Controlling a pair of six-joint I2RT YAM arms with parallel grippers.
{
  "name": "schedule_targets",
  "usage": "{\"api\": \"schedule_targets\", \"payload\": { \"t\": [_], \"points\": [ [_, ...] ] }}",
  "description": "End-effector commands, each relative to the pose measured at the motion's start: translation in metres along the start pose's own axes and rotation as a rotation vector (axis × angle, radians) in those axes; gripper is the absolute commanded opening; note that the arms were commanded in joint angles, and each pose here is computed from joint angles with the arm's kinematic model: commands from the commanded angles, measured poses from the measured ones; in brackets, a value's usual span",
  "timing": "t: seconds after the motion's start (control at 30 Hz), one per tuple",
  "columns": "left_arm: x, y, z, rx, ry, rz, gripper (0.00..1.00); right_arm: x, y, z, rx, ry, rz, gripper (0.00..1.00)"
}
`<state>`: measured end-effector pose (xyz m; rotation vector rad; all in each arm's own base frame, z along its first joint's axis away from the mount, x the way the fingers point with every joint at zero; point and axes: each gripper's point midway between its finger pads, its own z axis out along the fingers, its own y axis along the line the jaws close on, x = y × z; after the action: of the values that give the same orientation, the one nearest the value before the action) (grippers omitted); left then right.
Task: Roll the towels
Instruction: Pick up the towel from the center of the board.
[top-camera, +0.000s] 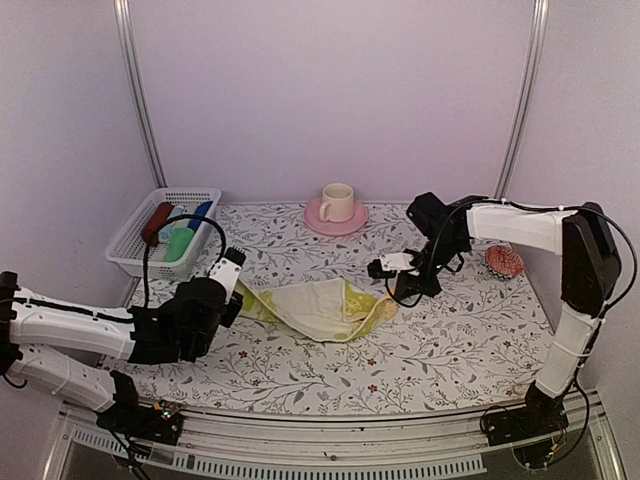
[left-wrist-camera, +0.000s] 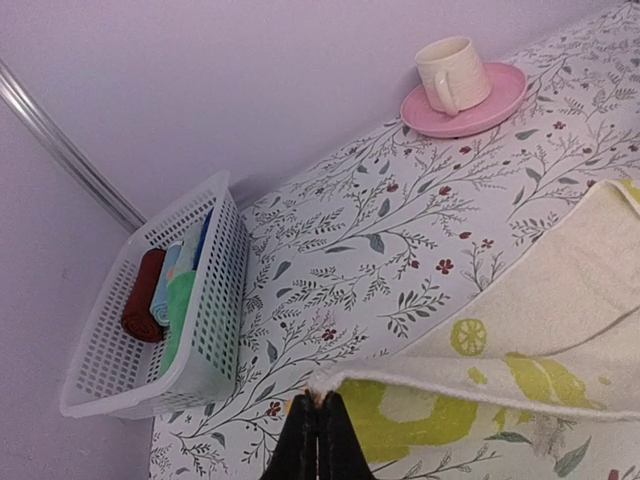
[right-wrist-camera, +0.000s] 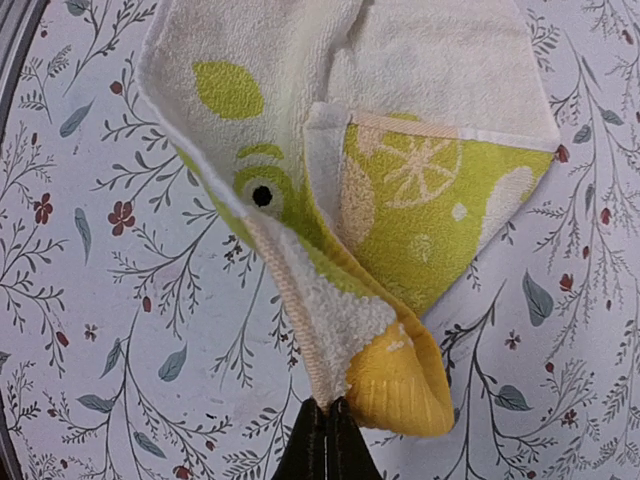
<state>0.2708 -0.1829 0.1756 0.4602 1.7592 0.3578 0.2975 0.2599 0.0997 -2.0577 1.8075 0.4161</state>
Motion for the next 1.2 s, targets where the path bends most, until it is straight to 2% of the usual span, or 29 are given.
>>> {"api": "schedule_targets", "payload": {
  "t": [0.0,0.07,0.17,0.33,0.57,0.73,0.83,0.97,1.17],
  "points": [
    [0.000,-0.007,0.004,-0.023,0.019,0.029,0.00,-0.004,-0.007,0.030,-0.049,0.025,0.076,0.03],
    [0.002,-0.008,0.005,-0.022,0.022,0.032,0.00,-0.009,-0.014,0.034,-0.044,0.010,0.095,0.07],
    [0.002,-0.009,0.004,-0.011,0.017,0.024,0.00,-0.013,-0.016,0.037,-0.033,-0.003,0.094,0.30],
    [0.002,-0.009,0.004,-0.001,0.013,0.008,0.00,-0.009,-0.020,0.035,0.042,-0.003,0.058,0.47],
    [0.002,-0.011,0.004,0.014,0.011,0.002,0.00,0.001,-0.026,0.018,0.288,-0.010,-0.113,0.55],
    [0.003,-0.015,0.005,0.025,0.011,0.013,0.00,-0.016,-0.039,0.001,0.384,-0.065,-0.192,0.58],
    [0.002,-0.016,0.005,0.028,0.009,0.014,0.00,-0.028,-0.046,0.002,0.314,-0.077,-0.151,0.61],
    [0.002,-0.016,0.005,0.029,0.008,0.015,0.00,-0.043,-0.049,0.013,0.129,-0.082,-0.057,0.61],
    [0.003,-0.015,0.005,0.032,0.006,0.014,0.00,-0.048,-0.045,0.030,0.007,-0.091,-0.020,0.59]
  ]
}}
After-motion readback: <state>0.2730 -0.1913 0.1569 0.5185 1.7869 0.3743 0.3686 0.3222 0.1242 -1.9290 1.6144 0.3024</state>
